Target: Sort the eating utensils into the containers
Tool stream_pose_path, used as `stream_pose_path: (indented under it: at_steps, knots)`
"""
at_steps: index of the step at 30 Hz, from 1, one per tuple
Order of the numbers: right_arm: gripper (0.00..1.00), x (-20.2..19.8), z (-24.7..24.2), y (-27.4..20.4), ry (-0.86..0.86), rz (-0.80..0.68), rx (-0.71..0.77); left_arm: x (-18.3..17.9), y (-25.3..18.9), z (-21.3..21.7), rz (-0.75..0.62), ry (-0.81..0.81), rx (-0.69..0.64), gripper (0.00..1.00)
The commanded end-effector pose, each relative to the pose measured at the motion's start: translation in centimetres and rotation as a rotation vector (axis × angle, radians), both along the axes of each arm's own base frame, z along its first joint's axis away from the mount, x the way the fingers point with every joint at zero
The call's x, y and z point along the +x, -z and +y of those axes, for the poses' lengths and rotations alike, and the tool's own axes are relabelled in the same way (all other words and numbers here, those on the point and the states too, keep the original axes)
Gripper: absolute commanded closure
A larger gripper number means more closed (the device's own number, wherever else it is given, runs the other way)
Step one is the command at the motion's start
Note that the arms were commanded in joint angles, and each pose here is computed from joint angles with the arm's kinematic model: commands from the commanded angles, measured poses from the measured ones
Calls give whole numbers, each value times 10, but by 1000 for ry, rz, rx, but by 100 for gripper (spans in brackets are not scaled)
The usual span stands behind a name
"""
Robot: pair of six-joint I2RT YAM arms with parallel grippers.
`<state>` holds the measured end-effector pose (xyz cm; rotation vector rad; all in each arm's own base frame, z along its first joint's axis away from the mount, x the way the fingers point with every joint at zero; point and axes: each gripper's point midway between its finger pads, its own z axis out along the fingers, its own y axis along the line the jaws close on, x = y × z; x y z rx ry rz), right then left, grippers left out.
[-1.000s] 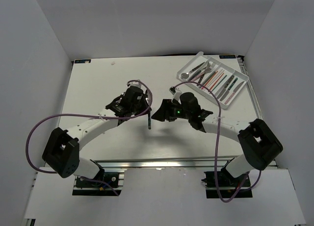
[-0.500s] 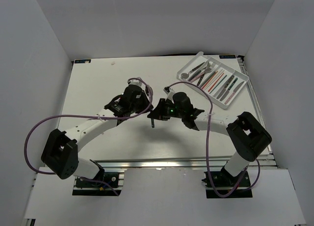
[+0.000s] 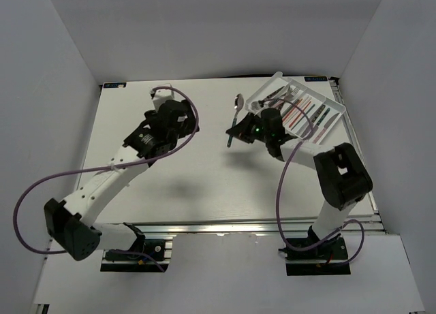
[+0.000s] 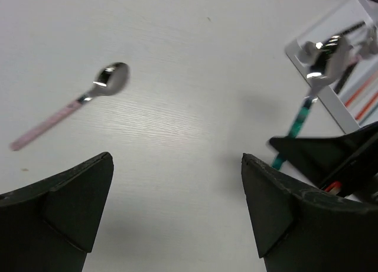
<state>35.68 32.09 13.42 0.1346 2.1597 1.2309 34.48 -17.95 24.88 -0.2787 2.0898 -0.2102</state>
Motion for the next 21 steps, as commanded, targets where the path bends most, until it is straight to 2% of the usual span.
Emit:
stream_pose_path:
  at_steps: [1, 3, 5, 6, 7, 10, 12, 14, 16, 17, 21]
  knots:
    - [100, 74, -41, -20, 154, -23, 55, -22, -34, 62, -65, -141, 173, 2]
    - [100, 108, -52, -36, 171, -37, 81, -32, -28, 75, -64, -137, 220, 2]
    - [100, 144, -74, -18, 212, 0, 77, -38, -21, 81, -66, -118, 262, 2]
    - [100, 164, -75, -39, 200, -29, 97, -44, -1, 86, -37, -99, 301, 2]
    - [100, 183, -88, -16, 222, 18, 83, -49, 0, 90, -52, -89, 306, 2]
    - [100, 221, -108, -11, 248, 36, 141, -59, 19, 97, -45, -63, 323, 2]
    - [100, 239, -126, 3, 300, 84, 174, -64, 31, 94, -36, -26, 319, 2]
    - [100, 256, -134, -5, 328, 71, 185, -66, 35, 92, -34, -5, 306, 2]
    - [100, 267, -139, 11, 334, 96, 170, -69, 43, 89, -18, 15, 303, 2]
    - [100, 277, -139, -2, 329, 75, 175, -69, 45, 88, -14, 23, 300, 2]
    - [100, 291, -143, 10, 324, 93, 173, -69, 47, 83, -6, 45, 291, 2]
